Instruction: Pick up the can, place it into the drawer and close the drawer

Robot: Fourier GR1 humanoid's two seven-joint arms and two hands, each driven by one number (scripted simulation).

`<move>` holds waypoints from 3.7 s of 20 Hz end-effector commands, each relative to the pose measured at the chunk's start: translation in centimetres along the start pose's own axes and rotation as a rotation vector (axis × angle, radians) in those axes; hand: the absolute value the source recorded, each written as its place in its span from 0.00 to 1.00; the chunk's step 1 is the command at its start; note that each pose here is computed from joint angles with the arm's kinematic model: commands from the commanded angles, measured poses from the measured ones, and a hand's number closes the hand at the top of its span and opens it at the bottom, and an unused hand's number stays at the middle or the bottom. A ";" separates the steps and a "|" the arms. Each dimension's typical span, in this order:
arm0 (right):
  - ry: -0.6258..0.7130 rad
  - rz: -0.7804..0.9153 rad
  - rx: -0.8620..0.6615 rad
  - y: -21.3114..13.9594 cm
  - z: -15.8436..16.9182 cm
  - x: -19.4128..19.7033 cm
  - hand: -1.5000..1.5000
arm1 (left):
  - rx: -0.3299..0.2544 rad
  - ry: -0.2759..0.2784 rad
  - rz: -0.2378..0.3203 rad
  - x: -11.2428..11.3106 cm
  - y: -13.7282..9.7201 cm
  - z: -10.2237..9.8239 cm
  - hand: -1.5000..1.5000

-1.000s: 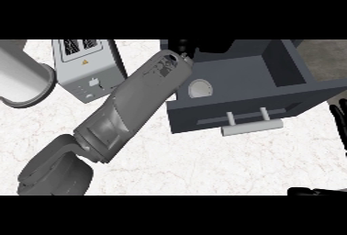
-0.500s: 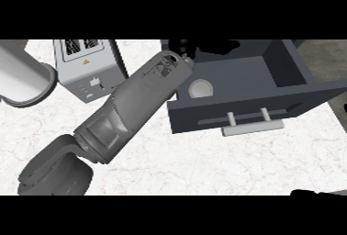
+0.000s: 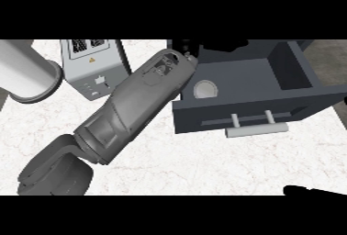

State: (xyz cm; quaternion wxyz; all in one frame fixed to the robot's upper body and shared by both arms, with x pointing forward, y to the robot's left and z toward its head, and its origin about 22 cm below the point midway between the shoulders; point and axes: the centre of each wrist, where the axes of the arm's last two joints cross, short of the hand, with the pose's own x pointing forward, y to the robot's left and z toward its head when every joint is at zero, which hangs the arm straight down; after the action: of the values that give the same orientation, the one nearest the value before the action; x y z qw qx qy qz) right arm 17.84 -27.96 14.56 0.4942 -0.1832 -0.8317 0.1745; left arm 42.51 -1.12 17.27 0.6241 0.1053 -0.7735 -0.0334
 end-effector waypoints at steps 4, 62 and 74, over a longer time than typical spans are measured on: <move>-0.047 0.253 0.052 1.5 -1.8 0.8 0.00 | 0.027 -0.036 0.022 0.2 -0.2 0.2 0.00; 0.082 0.891 -0.088 14.2 -19.4 -15.9 0.00 | -0.020 0.042 0.015 -1.4 14.8 4.5 0.00; 0.100 0.853 -0.113 12.6 -22.6 -14.1 0.00 | -0.025 0.034 -0.011 -2.5 16.9 5.5 0.00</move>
State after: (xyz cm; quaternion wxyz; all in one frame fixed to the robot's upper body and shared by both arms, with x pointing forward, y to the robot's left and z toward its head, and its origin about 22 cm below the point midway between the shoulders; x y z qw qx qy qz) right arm 44.88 -22.05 6.14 0.4060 -0.5548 -0.6468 0.3302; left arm 36.09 14.67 17.28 0.6424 0.0994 -0.7588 -0.0413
